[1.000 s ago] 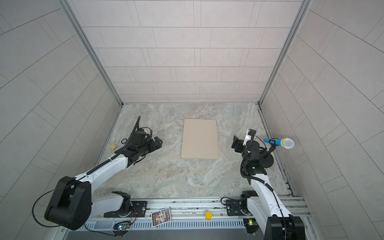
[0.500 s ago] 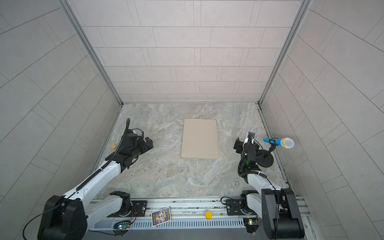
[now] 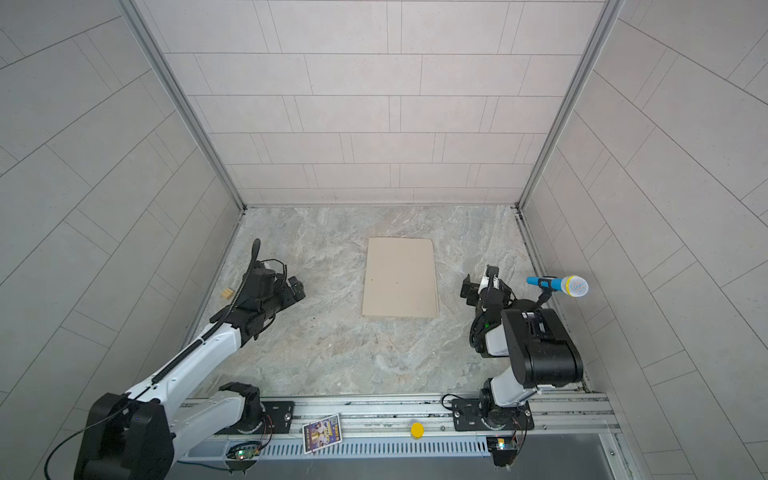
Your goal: Put the files into the folder
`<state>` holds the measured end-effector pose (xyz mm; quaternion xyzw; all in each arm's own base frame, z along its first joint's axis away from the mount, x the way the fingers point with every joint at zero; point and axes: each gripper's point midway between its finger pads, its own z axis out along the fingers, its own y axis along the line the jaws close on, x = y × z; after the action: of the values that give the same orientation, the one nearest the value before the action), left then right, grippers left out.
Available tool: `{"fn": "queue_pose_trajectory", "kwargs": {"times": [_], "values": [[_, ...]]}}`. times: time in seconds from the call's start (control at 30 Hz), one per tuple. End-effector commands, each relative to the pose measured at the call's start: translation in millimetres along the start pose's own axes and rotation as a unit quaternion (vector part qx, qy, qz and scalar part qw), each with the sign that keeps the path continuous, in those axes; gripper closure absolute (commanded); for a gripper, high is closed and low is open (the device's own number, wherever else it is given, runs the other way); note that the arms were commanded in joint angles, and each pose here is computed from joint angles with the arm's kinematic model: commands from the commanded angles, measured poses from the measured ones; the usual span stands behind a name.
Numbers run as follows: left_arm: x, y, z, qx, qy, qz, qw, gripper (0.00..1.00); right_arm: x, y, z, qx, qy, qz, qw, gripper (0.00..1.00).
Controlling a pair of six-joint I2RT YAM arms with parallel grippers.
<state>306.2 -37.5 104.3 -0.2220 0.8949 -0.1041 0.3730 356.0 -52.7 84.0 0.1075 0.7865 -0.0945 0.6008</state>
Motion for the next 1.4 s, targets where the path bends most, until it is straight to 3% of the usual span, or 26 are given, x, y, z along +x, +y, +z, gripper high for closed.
{"fn": "queue_pose_trajectory", "kwargs": {"times": [0.0, 0.13, 0.2, 0.43, 0.53, 0.67, 0.73, 0.83, 0.93, 1.1, 1.3, 1.37], "values": [[-1.6, 8.5, -1.7, -0.016, -0.009, 0.010, 1.000, 0.00, -21.6, 7.1, 1.1, -0.009, -0.053, -0.009, 0.999, 0.01], [-3.2, 10.9, -1.1, -0.022, -0.016, 0.013, 1.000, 0.00, -20.2, 16.5, 14.3, -0.024, -0.018, -0.024, 0.999, 0.01], [-6.3, 13.1, -1.2, -0.028, -0.026, 0.014, 0.999, 0.00, -15.4, 30.7, 27.2, -0.051, 0.029, -0.046, 0.997, 0.00], [-32.2, 38.5, -13.0, -0.106, -0.097, 0.035, 0.989, 0.00, -14.9, 31.6, 26.2, -0.047, 0.025, -0.055, 0.997, 0.00], [-54.2, 53.0, -26.9, -0.153, -0.163, 0.057, 0.973, 0.00, -15.5, 31.8, 26.3, -0.048, 0.024, -0.054, 0.997, 0.01], [-80.9, 63.7, -40.1, -0.200, -0.255, 0.103, 0.940, 0.00, -15.6, 31.7, 26.2, -0.047, 0.024, -0.055, 0.997, 0.01], [-87.5, 64.1, -38.8, -0.213, -0.279, 0.131, 0.927, 0.00, -15.4, 31.6, 26.1, -0.047, 0.024, -0.055, 0.997, 0.01], [-85.5, 66.5, -23.7, -0.226, -0.281, 0.150, 0.921, 0.00, -15.1, 31.5, 26.0, -0.047, 0.024, -0.055, 0.997, 0.01], [-83.7, 58.5, -1.6, -0.202, -0.287, 0.155, 0.924, 0.00, -15.1, 31.6, 26.0, -0.048, 0.025, -0.054, 0.997, 0.00], [-81.0, 26.2, 27.2, -0.115, -0.301, 0.223, 0.920, 0.00, -15.4, 31.7, 26.0, -0.048, 0.024, -0.054, 0.997, 0.01], [-69.2, 39.0, 52.2, -0.069, -0.297, 0.210, 0.929, 0.00, -14.6, 31.7, 26.0, -0.048, 0.025, -0.054, 0.997, 0.01], [-67.5, 42.1, 55.8, -0.072, -0.272, 0.204, 0.938, 0.00, -15.2, 31.5, 26.1, -0.047, 0.024, -0.054, 0.997, 0.01]]}}
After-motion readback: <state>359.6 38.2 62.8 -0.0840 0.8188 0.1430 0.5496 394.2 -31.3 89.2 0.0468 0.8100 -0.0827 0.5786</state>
